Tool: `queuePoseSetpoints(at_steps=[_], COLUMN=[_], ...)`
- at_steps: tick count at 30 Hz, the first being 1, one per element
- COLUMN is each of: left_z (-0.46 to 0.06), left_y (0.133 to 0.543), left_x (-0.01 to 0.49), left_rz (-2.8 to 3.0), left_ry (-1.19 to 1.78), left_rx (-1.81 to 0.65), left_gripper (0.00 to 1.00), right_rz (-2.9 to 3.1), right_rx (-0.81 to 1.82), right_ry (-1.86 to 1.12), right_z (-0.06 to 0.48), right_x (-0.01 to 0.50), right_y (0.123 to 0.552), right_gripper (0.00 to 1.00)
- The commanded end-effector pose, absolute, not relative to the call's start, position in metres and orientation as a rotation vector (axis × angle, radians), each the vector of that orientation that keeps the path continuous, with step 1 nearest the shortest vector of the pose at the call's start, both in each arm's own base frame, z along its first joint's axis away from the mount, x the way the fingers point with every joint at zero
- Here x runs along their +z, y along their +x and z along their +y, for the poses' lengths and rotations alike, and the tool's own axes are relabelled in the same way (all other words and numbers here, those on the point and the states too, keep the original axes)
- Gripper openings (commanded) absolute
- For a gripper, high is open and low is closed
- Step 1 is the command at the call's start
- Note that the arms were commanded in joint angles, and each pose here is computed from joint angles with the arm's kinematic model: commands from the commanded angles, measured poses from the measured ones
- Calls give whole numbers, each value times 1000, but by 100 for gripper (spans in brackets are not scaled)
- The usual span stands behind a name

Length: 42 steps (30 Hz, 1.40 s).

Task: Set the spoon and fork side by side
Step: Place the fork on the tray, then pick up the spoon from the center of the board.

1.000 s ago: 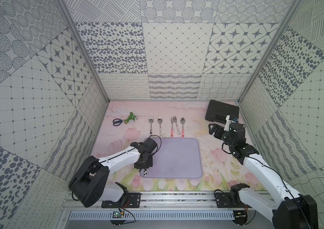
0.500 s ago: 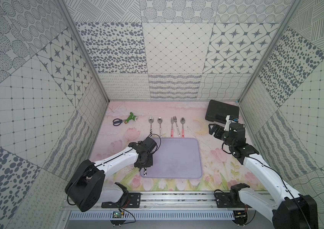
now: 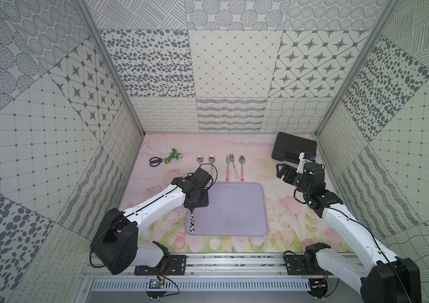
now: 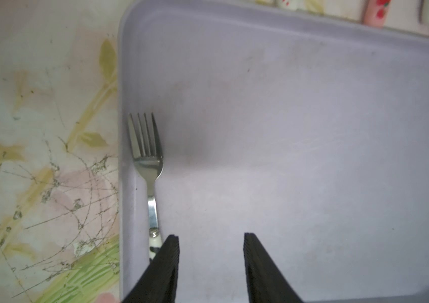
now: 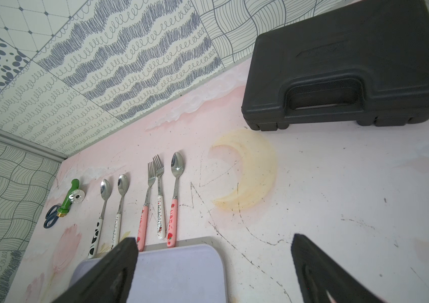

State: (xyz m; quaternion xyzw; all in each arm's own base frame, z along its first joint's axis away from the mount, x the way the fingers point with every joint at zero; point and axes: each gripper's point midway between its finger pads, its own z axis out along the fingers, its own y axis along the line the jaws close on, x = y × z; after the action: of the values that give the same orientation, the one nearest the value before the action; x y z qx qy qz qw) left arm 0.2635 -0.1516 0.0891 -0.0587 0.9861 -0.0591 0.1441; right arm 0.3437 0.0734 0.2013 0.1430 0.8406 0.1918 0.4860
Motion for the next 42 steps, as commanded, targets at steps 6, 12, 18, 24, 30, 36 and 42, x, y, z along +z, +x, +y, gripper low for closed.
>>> queuePoseSetpoints(at_steps=[6, 12, 18, 24, 30, 36, 42], left_z=[-173, -169, -158, -148, -142, -135, -126], left_y=[327, 367, 401, 426, 440, 445, 445], left_x=[101, 100, 97, 86, 66, 51, 40], left_rz=[2799, 2794, 2801, 2822, 2874, 2895, 2915], left_ry=[-137, -197, -232, -252, -243, -281, -300], left_rx=[-132, -130, -119, -110, -61, -51, -35], left_gripper=[45, 46, 46, 46, 45, 45, 46], right_rz=[2029, 2032, 2029, 2030, 2037, 2037, 2040], right_rx=[468, 470, 469, 466, 467, 465, 466], right_ry=[348, 348, 347, 347, 350, 350, 350], right_z=[74, 75, 74, 74, 75, 74, 75], right_x=[201, 201, 201, 201, 199, 198, 197], right_y=[346, 346, 346, 346, 347, 347, 347], right_gripper=[97, 97, 97, 97, 97, 97, 97])
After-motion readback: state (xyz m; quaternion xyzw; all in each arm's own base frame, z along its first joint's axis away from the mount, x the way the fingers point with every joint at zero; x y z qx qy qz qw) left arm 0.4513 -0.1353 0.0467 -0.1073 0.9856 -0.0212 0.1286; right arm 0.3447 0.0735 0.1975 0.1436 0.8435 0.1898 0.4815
